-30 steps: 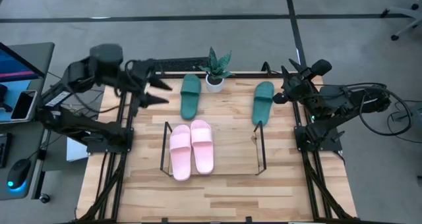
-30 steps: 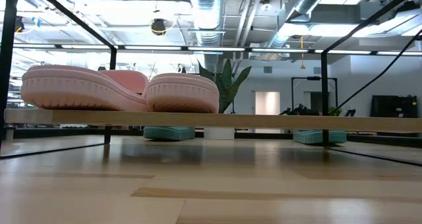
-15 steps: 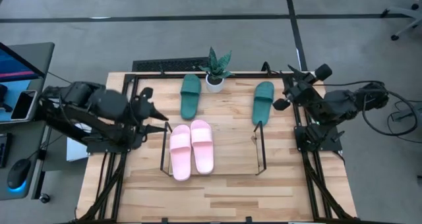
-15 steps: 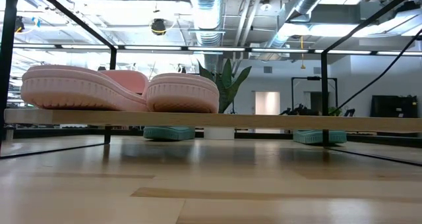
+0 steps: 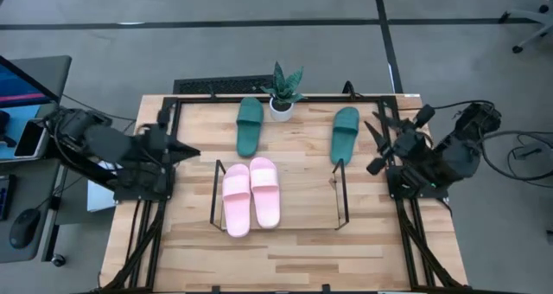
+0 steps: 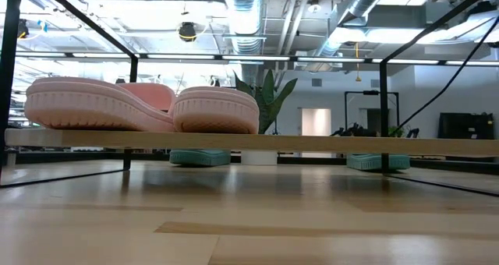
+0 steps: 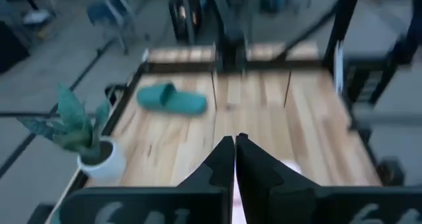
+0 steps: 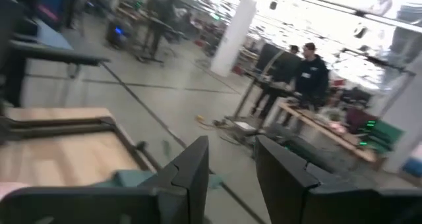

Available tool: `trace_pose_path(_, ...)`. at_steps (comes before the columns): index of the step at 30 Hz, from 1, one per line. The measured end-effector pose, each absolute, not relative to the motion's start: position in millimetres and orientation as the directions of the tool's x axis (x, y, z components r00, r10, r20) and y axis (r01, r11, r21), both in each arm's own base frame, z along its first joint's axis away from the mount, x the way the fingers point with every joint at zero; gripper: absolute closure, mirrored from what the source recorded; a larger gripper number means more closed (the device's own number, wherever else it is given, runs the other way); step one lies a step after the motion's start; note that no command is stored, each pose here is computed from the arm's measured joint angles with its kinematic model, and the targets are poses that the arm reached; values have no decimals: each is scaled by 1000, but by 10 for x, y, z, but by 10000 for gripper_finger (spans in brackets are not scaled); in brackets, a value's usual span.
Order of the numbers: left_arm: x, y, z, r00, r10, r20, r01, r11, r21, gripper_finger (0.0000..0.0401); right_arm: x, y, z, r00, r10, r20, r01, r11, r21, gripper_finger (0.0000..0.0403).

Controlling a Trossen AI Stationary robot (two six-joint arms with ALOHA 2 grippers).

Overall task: Pick and place slides into the shelf
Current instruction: Put the pink slide on the shelf

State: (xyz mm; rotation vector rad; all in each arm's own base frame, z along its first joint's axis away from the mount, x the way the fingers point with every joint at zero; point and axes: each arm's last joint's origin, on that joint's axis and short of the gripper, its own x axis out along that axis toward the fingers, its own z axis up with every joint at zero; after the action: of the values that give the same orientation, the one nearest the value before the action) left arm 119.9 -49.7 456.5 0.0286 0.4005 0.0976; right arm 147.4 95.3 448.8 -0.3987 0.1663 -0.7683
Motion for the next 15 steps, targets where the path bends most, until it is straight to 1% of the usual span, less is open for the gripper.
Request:
trace_pose_path(4, 1014, -420, 4308, 970, 57, -236, -67, 997, -35, 401, 1446, 1051, 4472, 747, -665, -3, 613, 691, -382, 289)
trace_pose_path(8, 871, -335, 3977, 995, 46, -85, -54, 993, -101, 401, 1400, 1106, 4481, 775, -632, -2, 591, 727, -349, 290)
trace_pose_path(12, 770, -274, 3675, 998, 44, 40, -38, 987, -154, 401, 1410, 1132, 4481, 831, -557, -6, 536, 803, -259, 297)
trace_pose_path(15, 726, -254, 3471, 994, 28, 101, -9, 984, -180, 401, 1445, 1137, 4477, 868, -496, -10, 486, 854, -187, 311)
